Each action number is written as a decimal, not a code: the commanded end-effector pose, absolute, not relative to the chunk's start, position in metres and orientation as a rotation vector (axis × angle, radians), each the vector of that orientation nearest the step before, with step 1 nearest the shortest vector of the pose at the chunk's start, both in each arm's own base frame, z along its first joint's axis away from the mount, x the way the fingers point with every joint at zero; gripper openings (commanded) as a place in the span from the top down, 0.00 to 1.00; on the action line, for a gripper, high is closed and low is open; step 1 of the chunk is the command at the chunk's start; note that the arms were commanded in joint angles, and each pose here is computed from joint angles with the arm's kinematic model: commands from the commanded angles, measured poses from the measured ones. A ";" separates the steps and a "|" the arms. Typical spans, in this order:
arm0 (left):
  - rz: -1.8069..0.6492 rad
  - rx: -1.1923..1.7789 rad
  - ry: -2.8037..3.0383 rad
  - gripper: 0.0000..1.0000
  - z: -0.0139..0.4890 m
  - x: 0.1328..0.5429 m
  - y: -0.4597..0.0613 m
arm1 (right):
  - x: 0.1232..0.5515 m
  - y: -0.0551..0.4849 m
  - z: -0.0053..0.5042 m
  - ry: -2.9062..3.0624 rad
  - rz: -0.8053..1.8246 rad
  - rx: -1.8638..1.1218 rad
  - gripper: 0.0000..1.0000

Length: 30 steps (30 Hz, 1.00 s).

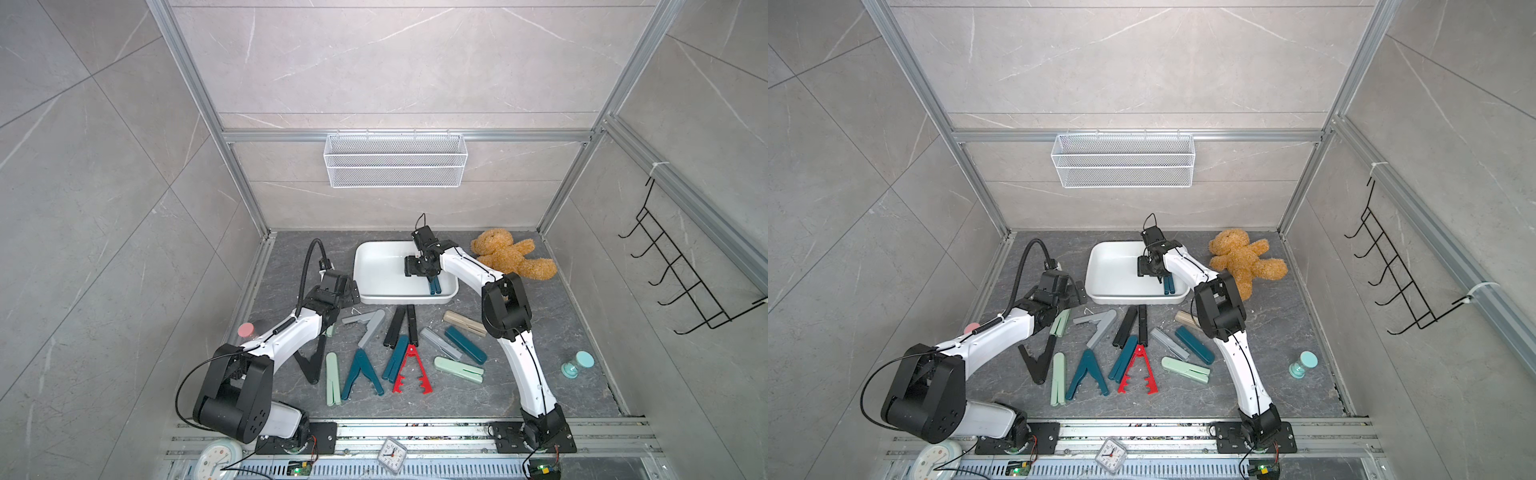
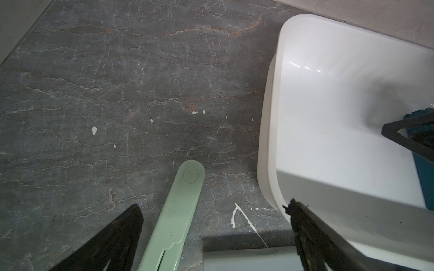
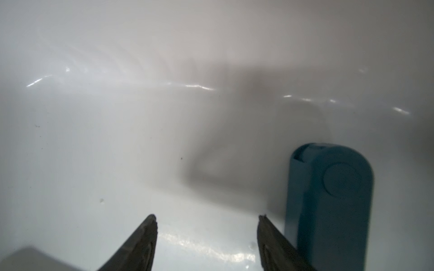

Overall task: Put the pruning pliers into the storage box
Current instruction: Place the pruning pliers in the storage box.

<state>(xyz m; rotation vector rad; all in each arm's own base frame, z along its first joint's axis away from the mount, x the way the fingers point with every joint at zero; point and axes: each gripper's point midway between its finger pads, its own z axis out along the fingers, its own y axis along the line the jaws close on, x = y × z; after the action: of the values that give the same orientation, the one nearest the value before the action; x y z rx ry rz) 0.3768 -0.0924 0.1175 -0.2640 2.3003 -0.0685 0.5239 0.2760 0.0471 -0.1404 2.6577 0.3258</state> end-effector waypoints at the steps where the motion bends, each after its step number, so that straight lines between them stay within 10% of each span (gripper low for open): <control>1: -0.065 -0.294 2.256 0.00 0.133 0.377 -0.086 | 0.528 0.269 0.048 2.659 0.310 -0.096 0.31; 30: -0.075 -0.264 2.252 0.00 0.135 0.370 -0.086 | 0.520 0.235 0.053 2.653 0.178 -0.102 0.28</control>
<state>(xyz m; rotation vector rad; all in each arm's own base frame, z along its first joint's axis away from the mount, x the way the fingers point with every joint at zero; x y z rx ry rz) 0.3707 -0.0889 0.1227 -0.2646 2.2889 -0.0706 0.5212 0.2379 0.0326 -0.0853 2.6835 0.1739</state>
